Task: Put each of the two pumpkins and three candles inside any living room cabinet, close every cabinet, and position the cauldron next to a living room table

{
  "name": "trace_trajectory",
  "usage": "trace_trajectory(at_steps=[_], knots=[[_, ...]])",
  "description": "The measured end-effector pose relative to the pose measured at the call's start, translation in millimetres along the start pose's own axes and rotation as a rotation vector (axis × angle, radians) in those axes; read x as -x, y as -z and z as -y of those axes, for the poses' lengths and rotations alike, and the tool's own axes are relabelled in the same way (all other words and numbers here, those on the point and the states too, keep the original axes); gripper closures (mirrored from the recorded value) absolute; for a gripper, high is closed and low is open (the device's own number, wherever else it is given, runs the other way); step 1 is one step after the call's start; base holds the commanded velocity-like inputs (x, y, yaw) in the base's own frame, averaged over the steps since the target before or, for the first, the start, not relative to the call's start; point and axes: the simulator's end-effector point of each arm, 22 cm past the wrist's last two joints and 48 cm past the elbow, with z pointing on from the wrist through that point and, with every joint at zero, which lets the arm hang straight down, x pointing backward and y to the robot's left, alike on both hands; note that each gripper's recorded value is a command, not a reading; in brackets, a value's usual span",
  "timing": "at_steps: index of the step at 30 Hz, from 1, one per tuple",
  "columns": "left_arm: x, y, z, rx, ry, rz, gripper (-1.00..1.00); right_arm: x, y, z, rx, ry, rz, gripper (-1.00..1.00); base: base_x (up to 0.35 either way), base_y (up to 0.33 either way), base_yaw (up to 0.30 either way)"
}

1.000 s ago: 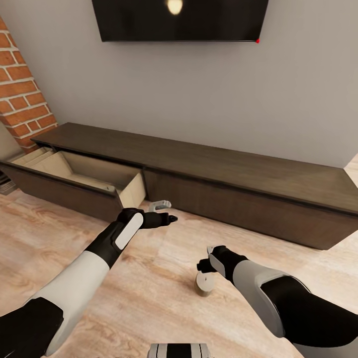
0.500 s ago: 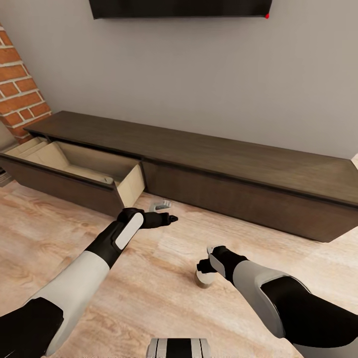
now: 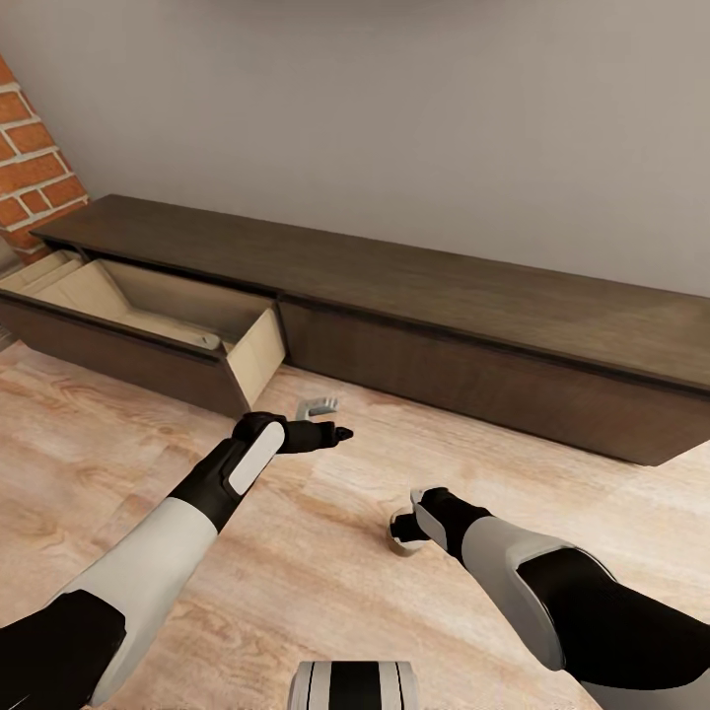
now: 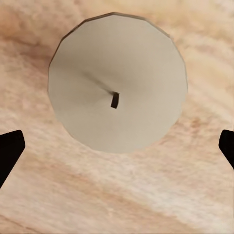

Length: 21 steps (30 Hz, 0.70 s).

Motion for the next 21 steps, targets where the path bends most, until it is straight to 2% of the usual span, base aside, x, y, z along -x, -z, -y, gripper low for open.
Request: trace_trajectory(at_steps=[21], knots=[[-36, -37.5, -24, 0.009, 0.039, -0.071, -1.0, -33, -39.5, -9, 0.038, -0.005, -0.081, -1.0, 0.0, 0.0, 0.0]])
